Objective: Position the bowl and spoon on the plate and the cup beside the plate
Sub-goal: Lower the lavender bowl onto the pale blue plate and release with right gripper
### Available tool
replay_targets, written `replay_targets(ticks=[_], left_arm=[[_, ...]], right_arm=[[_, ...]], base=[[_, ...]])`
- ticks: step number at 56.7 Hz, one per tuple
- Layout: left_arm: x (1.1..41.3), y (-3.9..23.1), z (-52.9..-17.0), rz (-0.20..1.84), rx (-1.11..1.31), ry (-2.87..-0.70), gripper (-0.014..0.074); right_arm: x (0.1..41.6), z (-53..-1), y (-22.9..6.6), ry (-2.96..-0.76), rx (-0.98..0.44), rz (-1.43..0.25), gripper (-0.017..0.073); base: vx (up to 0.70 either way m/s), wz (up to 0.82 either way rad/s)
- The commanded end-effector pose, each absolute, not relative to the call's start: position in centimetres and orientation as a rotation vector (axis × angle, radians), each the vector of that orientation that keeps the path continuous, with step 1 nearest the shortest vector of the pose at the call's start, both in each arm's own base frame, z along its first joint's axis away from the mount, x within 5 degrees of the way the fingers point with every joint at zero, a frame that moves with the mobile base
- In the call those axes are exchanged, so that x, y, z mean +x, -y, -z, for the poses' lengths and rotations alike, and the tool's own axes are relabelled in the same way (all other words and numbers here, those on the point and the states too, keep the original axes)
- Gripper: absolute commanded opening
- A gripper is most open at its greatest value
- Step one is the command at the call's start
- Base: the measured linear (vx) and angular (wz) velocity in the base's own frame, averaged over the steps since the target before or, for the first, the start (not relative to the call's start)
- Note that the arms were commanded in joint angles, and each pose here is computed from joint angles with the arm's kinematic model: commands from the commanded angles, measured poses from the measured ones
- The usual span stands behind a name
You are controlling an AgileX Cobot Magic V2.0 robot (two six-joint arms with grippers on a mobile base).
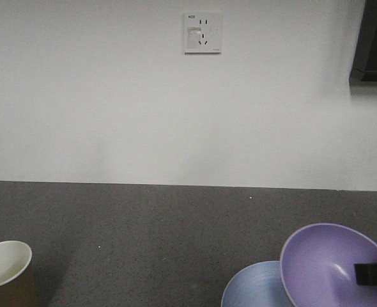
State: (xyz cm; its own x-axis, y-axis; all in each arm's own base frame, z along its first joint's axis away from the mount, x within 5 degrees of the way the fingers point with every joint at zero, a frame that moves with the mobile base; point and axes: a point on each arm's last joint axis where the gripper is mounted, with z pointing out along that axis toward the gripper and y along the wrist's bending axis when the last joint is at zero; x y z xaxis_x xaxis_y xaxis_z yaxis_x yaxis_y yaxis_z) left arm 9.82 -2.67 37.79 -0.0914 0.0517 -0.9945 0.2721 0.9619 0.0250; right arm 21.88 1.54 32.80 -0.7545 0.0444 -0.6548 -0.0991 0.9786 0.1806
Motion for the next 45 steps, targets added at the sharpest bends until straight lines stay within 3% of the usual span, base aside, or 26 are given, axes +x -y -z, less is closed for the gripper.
replay_targets(ticks=[1,12,45], left_arm=[[9.7,2.6,-39.3,0.202,0.214,-1.562,0.0002],[9.7,2.6,-39.2,0.203,0.218,-1.577,0.0002],[9.7,2.6,-39.0,0.205,0.224,-1.596,0.0002]], right_arm=[[24.8,-33.6,-2.1,-2.374,-0.043,-0.345,-0.0008],[28.4,-30.2,-2.6,-2.489,-0.026,-0.458,-0.0008],[32.1,-24.7,-4.6,-2.577,-0.089,-0.417,-0.0002]], base=[[0.00,0.00],[0.00,0.00],[0.00,0.00]])
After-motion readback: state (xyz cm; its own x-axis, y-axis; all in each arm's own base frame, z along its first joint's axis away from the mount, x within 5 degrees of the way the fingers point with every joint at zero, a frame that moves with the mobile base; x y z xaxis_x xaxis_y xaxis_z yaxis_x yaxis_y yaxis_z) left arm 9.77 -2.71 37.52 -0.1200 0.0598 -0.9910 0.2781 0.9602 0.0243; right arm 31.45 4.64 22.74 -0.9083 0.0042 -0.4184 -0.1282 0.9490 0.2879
